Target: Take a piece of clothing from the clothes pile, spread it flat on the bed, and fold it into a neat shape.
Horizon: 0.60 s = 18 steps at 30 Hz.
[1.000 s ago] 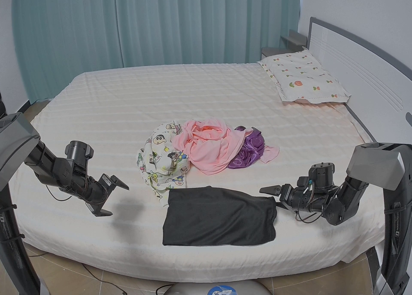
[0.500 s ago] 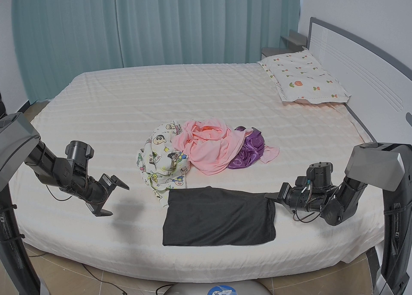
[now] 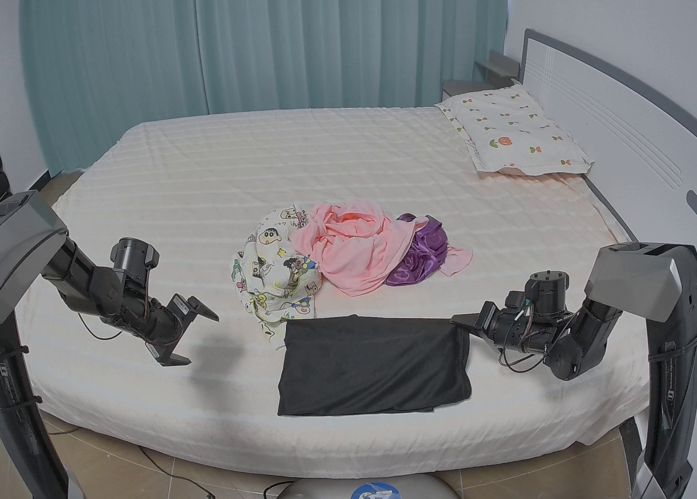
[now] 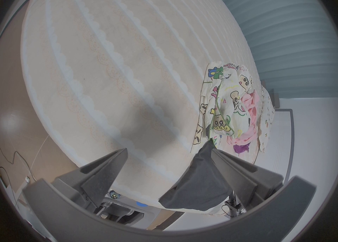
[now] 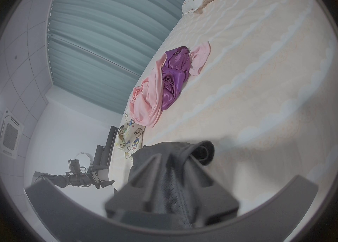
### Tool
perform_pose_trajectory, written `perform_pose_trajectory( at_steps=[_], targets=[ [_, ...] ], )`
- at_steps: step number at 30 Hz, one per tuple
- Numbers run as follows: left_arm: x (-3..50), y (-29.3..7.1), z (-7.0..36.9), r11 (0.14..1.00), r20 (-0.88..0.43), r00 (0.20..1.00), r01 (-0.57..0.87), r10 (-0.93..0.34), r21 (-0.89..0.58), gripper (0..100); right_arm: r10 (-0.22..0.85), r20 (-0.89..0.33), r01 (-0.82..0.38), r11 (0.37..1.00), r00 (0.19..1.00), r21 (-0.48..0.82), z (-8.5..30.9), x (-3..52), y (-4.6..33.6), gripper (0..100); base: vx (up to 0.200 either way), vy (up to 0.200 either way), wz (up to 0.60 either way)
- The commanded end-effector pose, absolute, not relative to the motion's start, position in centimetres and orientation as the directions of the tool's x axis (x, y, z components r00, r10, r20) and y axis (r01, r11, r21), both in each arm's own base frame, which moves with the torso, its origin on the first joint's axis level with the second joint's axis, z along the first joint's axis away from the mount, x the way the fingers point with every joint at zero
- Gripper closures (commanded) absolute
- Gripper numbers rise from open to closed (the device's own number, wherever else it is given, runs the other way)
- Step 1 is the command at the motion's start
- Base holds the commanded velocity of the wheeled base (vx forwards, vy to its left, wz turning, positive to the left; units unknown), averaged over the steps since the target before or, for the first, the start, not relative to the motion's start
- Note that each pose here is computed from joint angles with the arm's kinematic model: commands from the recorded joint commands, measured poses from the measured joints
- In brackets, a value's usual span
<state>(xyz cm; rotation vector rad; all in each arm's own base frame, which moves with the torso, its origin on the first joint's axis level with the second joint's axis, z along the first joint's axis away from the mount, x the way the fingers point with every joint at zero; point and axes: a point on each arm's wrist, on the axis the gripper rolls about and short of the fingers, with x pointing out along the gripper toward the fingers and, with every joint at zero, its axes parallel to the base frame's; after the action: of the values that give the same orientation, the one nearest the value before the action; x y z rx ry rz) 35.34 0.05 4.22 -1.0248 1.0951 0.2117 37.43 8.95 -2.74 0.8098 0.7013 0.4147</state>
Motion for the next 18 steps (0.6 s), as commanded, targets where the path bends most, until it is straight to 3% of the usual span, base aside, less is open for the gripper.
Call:
perform_pose_trajectory(
  at_steps=[1, 6, 9, 12, 18],
  targets=[
    [35.3, 0.1, 4.1, 0.549, -0.813, 0.486, -0.603, -0.321, -0.578, 0, 0.569, -0.419, -0.072, 0.648, 0.708, 0.758, -3.2, 37.4, 8.2, 0, 0.0, 0.0, 0.0],
    [35.3, 0.1, 4.1, 0.549, -0.813, 0.486, -0.603, -0.321, -0.578, 0, 0.532, -0.466, -0.1, 0.727, 0.707, 0.679, -3.4, 35.9, 6.1, 0, 0.0, 0.0, 0.0],
    [35.3, 0.1, 4.1, 0.549, -0.813, 0.486, -0.603, -0.321, -0.578, 0, 0.544, -0.51, -0.144, 0.765, 0.667, 0.628, -4.0, 33.8, 5.8, 0, 0.0, 0.0, 0.0],
    [35.3, 0.1, 4.1, 0.549, -0.812, 0.486, -0.603, -0.323, -0.579, 0, 0.591, -0.515, -0.228, 0.765, 0.621, 0.602, -4.4, 32.1, 6.1, 0, 0.0, 0.0, 0.0],
    [35.3, 0.1, 4.1, 0.55, -0.812, 0.484, -0.602, -0.324, -0.579, 0, 0.625, -0.53, -0.272, 0.755, 0.573, 0.597, -5.2, 30.8, 7.6, 0, 0.0, 0.0, 0.0]
  ],
)
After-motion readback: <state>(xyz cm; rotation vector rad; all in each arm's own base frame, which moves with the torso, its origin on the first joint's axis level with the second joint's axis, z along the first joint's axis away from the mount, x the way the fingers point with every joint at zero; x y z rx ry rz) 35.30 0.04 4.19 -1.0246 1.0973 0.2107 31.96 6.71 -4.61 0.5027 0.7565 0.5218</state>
